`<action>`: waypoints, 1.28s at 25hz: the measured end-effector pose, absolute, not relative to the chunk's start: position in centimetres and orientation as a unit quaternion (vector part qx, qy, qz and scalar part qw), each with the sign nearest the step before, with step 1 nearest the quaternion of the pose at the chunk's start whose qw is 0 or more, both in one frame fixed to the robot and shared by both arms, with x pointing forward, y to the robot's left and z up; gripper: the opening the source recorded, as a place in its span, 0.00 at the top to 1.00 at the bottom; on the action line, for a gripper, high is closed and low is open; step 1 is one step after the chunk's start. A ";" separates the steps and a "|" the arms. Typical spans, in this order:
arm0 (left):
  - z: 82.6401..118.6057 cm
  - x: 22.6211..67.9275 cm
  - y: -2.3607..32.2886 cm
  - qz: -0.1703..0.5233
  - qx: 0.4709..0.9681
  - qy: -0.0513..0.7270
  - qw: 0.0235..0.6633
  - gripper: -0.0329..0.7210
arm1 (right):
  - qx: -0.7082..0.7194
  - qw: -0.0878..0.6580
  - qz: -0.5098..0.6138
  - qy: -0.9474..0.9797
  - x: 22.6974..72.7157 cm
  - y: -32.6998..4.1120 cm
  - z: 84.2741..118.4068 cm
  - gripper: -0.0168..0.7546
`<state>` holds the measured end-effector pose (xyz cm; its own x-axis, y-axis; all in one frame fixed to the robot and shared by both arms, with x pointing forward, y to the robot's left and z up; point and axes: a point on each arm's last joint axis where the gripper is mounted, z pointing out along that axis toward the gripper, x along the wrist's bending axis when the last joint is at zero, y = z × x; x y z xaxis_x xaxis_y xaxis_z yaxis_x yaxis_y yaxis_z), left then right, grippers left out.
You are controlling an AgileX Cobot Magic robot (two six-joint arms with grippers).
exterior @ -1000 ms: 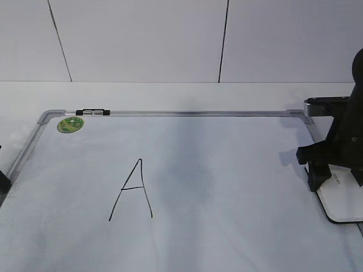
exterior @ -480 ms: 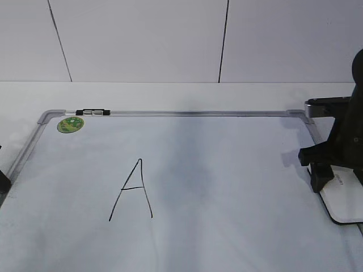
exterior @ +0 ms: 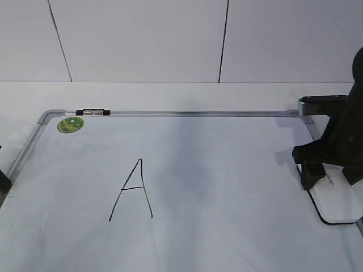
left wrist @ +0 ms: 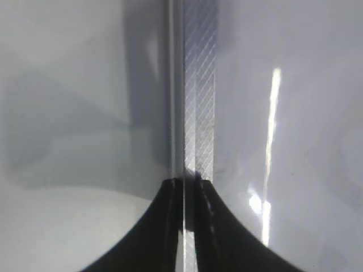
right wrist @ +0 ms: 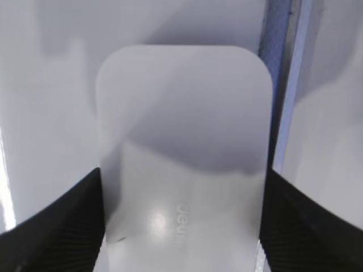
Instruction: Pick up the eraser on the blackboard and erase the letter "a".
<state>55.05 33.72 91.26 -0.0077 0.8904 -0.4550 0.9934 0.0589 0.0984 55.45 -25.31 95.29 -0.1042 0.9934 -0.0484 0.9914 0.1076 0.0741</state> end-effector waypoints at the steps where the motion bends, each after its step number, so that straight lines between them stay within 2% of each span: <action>1: 91.3 55.0 33.7 -0.126 0.674 0.699 0.204 0.91 | 0.666 0.043 0.012 0.744 55.5 -25.3 95.3 0.21; 7: 91.3 55.0 33.7 -0.126 0.674 0.699 0.204 0.90 | 0.666 0.042 0.011 0.744 55.6 -25.3 95.6 0.19; 21: 91.2 55.1 33.8 -0.124 0.675 0.698 0.204 0.78 | 0.677 0.061 -0.014 0.733 57.5 -25.5 100.3 0.21; 24: 91.3 55.4 33.8 -0.124 0.677 0.696 0.205 0.71 | 0.679 0.059 -0.018 0.732 57.3 -25.6 100.9 0.21; 28: 92.6 56.4 33.7 -0.132 0.687 0.681 0.215 0.51 | 0.681 0.061 -0.004 0.730 57.0 -25.5 101.8 0.21; 32: 94.2 57.1 33.7 -0.151 0.692 0.671 0.220 0.45 | 0.682 0.058 -0.005 0.729 56.8 -25.5 102.0 0.21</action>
<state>57.12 33.68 94.15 0.0541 0.8619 -0.5043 0.9948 -0.0026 0.1022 56.81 -25.52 102.01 -0.0628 0.9938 -0.0913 0.9950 0.0695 0.0717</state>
